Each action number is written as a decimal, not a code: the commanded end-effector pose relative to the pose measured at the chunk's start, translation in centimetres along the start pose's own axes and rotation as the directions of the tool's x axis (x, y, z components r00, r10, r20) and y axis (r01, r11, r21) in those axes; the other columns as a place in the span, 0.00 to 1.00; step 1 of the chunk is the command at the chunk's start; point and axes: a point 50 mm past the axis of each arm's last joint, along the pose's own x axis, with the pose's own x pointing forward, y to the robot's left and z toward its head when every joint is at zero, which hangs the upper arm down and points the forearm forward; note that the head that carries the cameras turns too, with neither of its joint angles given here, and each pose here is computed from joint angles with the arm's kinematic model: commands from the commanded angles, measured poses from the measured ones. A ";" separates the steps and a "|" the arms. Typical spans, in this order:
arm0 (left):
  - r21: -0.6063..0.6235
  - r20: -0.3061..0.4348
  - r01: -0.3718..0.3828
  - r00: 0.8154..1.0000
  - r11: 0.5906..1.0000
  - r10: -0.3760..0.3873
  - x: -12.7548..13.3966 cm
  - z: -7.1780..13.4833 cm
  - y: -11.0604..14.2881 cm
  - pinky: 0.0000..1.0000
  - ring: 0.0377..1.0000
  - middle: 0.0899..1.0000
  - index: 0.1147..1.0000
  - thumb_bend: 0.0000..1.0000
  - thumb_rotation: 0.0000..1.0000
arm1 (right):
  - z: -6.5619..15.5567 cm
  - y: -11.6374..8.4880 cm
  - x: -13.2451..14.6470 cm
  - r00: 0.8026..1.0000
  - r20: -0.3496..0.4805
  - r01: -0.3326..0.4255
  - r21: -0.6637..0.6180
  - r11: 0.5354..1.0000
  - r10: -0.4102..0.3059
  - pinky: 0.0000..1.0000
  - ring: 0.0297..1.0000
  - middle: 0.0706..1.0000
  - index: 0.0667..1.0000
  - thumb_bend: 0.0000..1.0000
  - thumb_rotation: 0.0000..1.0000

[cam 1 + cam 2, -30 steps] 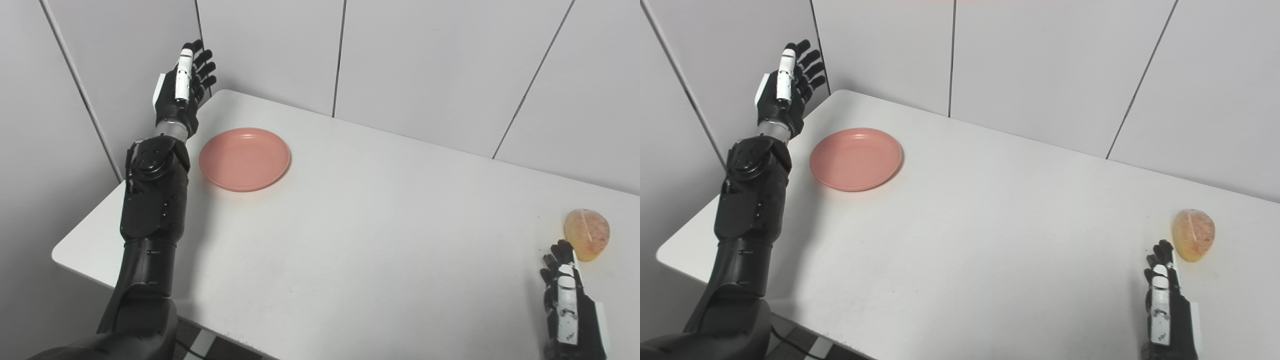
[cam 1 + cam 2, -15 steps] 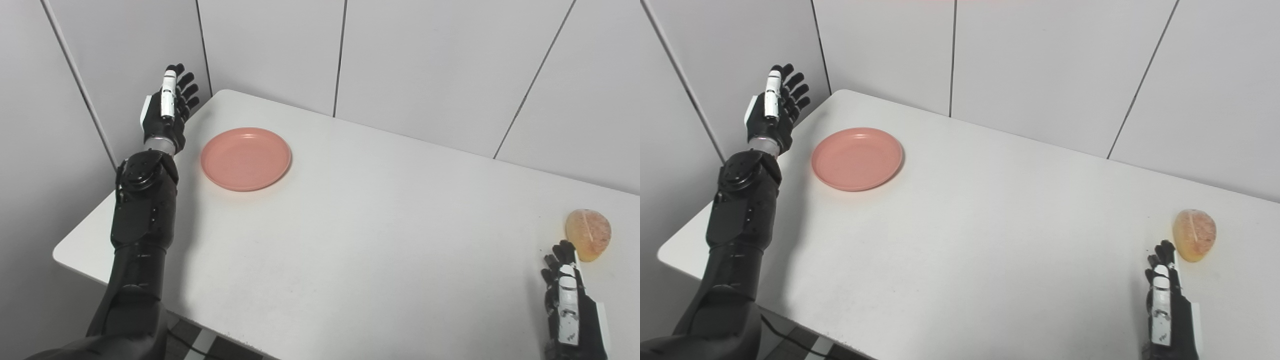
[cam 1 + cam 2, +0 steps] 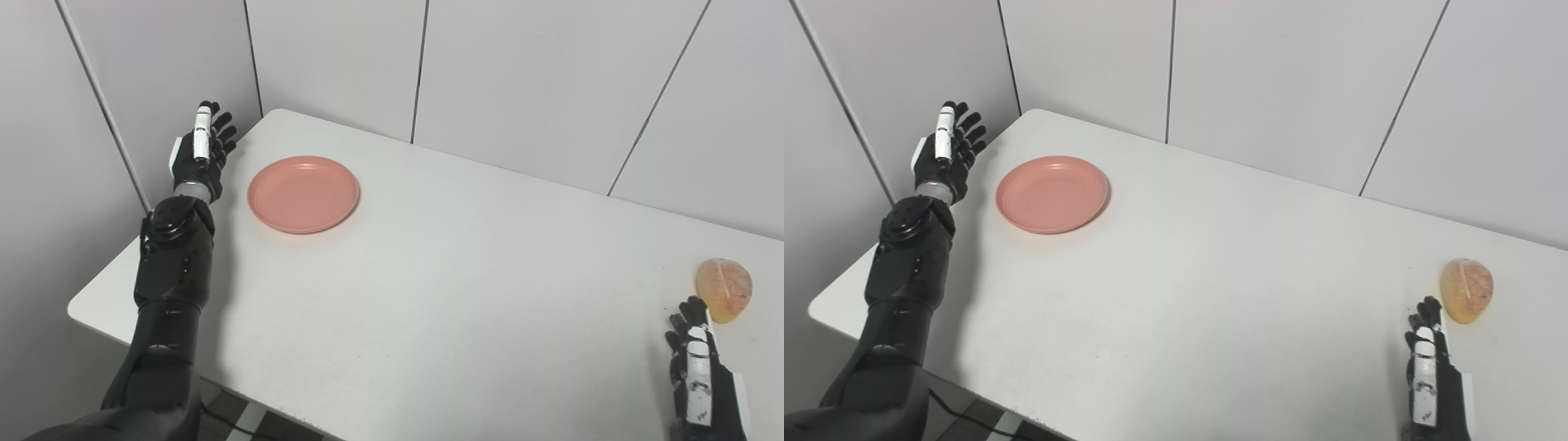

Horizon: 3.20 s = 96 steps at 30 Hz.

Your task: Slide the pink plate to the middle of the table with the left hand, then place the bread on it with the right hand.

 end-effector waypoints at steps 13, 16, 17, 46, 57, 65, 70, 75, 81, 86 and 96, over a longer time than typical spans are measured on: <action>-0.012 0.045 -0.036 0.998 0.999 0.037 1.6 1.4 0.2 0.92 0.91 0.91 0.90 0.36 1.00 | 0.0 -0.6 -0.7 1.000 0.013 0.002 -0.021 1.000 -0.002 1.00 0.98 0.97 0.96 0.13 1.00; -0.001 0.035 -0.044 0.998 0.999 0.044 1.7 0.9 0.3 0.92 0.91 0.91 0.90 0.36 1.00 | 0.1 -0.5 -0.7 1.000 0.008 0.000 -0.016 1.000 0.000 1.00 0.98 0.97 0.96 0.13 1.00; 0.002 0.030 -0.048 0.998 0.999 0.048 1.8 0.7 0.3 0.92 0.91 0.90 0.89 0.36 1.00 | 0.1 -0.5 -0.7 1.000 0.005 0.003 -0.012 1.000 -0.003 1.00 0.98 0.97 0.96 0.13 1.00; -0.029 -0.095 0.015 0.995 0.999 -0.017 2.3 -3.2 -2.0 0.89 0.90 0.90 0.88 0.35 1.00 | 0.4 0.5 -1.1 1.000 0.026 0.018 -0.022 1.000 -0.018 0.97 0.95 0.94 0.94 0.14 1.00; -0.043 -0.120 0.143 0.982 0.989 -0.147 1.7 -3.8 -4.9 0.91 0.92 0.91 0.90 0.34 1.00 | 0.6 0.9 -1.0 0.999 0.036 0.006 -0.025 1.000 -0.005 0.98 0.95 0.95 0.94 0.14 1.00; -0.026 -0.168 0.202 0.965 0.979 -0.204 0.8 -4.9 -7.4 0.90 0.90 0.89 0.87 0.34 1.00 | 0.8 1.2 -1.1 1.000 0.030 0.003 -0.025 1.000 -0.003 0.98 0.96 0.95 0.95 0.15 1.00; 0.009 -0.187 0.231 0.956 0.973 -0.225 0.6 -6.0 -8.7 0.87 0.88 0.86 0.85 0.33 1.00 | 0.8 1.5 -1.1 0.999 0.034 0.001 -0.031 1.000 0.001 0.97 0.95 0.95 0.94 0.12 1.00; -0.027 -0.208 0.247 0.947 0.969 -0.247 0.4 -6.6 -9.5 0.86 0.89 0.88 0.86 0.31 1.00 | 0.7 1.6 -1.1 0.999 0.031 -0.008 -0.021 1.000 0.009 0.98 0.96 0.96 0.95 0.13 1.00; -0.046 -0.226 0.270 0.935 0.962 -0.273 0.0 -7.2 -10.5 0.89 0.89 0.89 0.88 0.32 1.00 | 0.4 2.1 -0.9 1.000 0.025 0.002 -0.006 1.000 -0.002 0.99 0.96 0.95 0.95 0.14 1.00; -0.026 -0.237 0.321 0.918 0.947 -0.318 -0.6 -7.9 -11.9 0.89 0.89 0.89 0.87 0.33 1.00 | 0.1 2.5 -0.8 0.999 0.038 0.005 -0.009 1.000 -0.005 0.95 0.94 0.93 0.93 0.14 1.00; 0.001 -0.289 0.422 0.868 0.906 -0.404 -2.2 -9.7 -15.6 0.88 0.87 0.87 0.86 0.35 1.00 | 0.6 2.7 -1.0 0.999 0.034 0.000 -0.039 0.999 0.002 0.92 0.93 0.92 0.92 0.14 1.00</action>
